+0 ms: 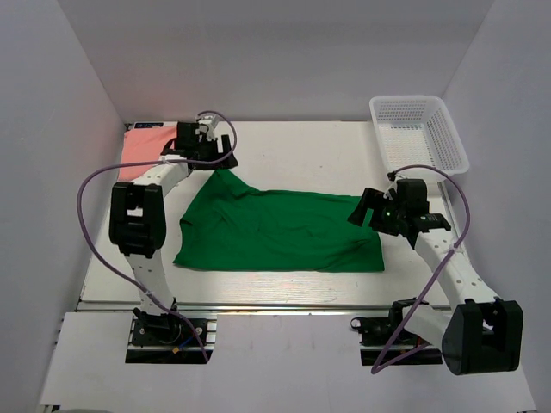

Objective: Fold and stack the t-shirts
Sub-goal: Fold the flattened tshirt in 1/3 of the way, then grap the side of the flattened tshirt furthest away from the robot with both arms

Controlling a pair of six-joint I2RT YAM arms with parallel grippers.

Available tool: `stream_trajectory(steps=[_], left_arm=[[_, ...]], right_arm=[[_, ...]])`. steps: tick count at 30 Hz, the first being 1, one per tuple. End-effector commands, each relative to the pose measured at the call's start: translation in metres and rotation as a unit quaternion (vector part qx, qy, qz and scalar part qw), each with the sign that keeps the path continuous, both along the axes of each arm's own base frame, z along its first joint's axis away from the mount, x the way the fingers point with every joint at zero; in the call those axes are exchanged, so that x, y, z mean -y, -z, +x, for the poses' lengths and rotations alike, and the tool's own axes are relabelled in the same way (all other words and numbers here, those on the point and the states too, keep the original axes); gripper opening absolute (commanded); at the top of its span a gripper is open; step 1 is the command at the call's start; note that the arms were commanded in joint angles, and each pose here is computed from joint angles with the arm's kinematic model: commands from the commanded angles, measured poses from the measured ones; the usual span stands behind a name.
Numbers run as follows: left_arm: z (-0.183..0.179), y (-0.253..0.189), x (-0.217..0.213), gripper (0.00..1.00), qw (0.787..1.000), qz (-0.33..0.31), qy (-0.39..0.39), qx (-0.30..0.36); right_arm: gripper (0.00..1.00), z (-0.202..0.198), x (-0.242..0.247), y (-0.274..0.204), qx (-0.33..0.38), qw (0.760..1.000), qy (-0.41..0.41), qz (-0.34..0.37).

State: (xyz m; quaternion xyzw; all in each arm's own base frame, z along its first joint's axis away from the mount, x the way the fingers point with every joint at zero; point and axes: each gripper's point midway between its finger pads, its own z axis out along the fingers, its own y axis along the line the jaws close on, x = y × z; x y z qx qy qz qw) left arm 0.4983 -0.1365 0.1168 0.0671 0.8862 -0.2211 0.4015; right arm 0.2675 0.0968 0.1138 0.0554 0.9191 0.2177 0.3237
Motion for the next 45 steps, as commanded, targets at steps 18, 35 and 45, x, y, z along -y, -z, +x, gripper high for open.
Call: stream_trajectory(steps=[18,35,45], left_arm=[[0.041,0.078,-0.012,0.32,0.995,-0.023,-0.009,-0.098],[0.028,0.009,0.003,0.0,0.997,-0.066,0.026,-0.038],[0.013,-0.022,0.003,0.0,0.997,-0.07,0.031,-0.022]], right_arm=[[0.91,0.03,0.015,-0.015,-0.008,0.998,0.045,-0.036],[0.91,0.073,0.03,0.004,-0.012,0.982,0.188,-0.014],[0.88,0.128,0.032,0.024,0.013,0.978,0.194,-0.08]])
